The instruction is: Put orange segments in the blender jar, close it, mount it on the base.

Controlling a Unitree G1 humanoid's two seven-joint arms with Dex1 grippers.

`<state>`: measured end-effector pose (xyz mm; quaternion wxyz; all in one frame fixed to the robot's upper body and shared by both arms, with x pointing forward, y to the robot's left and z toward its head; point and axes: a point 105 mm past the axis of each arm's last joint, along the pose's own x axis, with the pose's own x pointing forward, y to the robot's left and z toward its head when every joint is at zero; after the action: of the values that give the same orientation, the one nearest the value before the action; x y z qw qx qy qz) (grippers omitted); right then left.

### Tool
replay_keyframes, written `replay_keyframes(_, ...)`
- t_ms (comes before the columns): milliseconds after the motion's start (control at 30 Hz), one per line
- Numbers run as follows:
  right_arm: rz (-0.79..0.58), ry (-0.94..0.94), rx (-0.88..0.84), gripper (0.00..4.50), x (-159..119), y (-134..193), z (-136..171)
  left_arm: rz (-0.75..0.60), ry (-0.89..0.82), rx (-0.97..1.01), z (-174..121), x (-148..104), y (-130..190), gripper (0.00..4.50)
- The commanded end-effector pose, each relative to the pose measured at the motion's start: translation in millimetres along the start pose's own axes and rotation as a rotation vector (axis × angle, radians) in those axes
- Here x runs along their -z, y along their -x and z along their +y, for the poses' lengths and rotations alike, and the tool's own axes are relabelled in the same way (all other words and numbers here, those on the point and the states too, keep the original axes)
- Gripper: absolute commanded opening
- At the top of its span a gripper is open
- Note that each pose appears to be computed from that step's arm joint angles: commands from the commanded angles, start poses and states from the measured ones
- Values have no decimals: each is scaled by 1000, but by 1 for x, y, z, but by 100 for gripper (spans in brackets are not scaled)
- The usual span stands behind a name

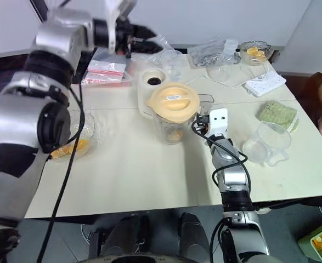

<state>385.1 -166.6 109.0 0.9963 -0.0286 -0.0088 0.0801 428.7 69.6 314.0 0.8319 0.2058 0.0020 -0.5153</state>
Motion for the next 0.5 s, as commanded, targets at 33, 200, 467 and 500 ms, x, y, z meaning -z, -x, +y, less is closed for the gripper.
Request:
replay_keyframes(33,-102,20,59,80,-40,4,-22,-17,-18,17,-15,17,20,257)
replay_keyframes(200,-210,61,113,80,-108,9,-40,33,71,20,-72,63,49,257)
replay_keyframes(467,-320,84,181,80,-210,-2,-64,-138,213,-216,-93,64,67,257)
replay_keyframes(500,-342,75,176,80,-224,-7,-63,-157,208,-255,-93,63,68,257)
